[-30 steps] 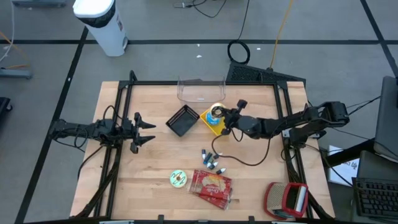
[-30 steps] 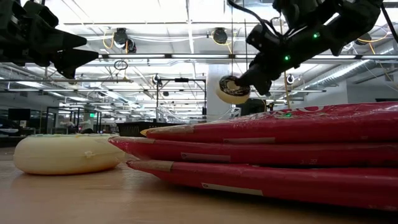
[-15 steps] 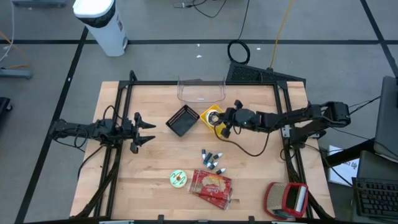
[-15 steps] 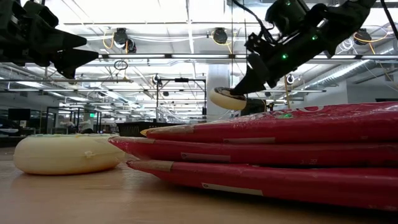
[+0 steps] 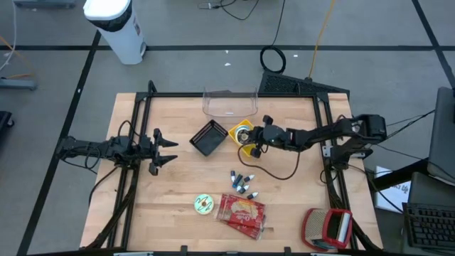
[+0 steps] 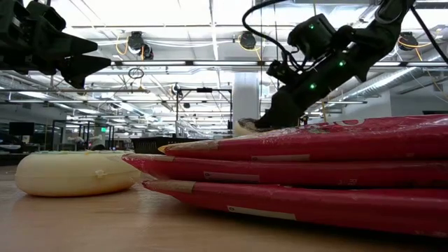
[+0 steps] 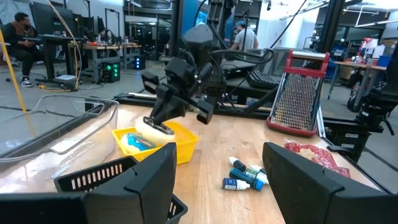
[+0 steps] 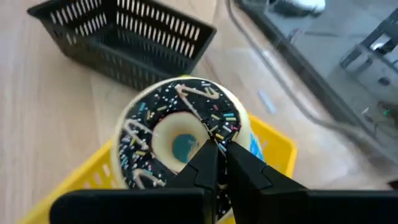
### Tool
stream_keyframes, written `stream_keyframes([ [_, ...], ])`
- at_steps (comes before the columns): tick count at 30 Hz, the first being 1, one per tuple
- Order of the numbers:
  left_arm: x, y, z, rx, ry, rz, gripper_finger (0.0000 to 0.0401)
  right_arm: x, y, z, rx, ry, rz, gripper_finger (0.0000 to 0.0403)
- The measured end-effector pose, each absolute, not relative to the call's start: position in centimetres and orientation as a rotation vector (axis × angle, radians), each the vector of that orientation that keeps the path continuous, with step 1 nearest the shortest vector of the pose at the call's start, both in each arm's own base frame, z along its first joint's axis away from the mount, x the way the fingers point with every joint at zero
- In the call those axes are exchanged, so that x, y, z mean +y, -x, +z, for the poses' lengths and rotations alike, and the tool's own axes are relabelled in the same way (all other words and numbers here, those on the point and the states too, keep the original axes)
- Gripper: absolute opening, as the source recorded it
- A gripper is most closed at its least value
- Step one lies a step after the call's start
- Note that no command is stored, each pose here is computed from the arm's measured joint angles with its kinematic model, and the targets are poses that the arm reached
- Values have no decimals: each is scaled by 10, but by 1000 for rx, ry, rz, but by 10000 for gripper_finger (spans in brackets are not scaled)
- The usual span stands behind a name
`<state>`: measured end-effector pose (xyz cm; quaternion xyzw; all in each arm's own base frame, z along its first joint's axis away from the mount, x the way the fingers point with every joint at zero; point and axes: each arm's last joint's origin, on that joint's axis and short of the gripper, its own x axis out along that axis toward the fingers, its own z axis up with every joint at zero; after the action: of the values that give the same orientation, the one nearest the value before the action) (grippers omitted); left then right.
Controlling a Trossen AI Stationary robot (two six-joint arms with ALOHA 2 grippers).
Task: Pick & Place Food Item
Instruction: Put the black donut into the yellow bin
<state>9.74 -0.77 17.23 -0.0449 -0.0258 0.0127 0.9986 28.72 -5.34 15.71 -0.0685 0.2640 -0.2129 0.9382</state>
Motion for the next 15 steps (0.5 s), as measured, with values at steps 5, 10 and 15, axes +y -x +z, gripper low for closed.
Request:
stream_keyframes([
  [5, -8, -97, 172, -52, 90, 26, 241, -57, -287, 159, 540, 205, -507, 12],
  [10, -8, -97, 172, -51, 90, 26, 241, -57, -287, 159, 538, 205, -523, 17],
  [15, -8, -97, 172, -51, 90, 26, 241, -56, -287, 157, 540, 167, -482, 19],
])
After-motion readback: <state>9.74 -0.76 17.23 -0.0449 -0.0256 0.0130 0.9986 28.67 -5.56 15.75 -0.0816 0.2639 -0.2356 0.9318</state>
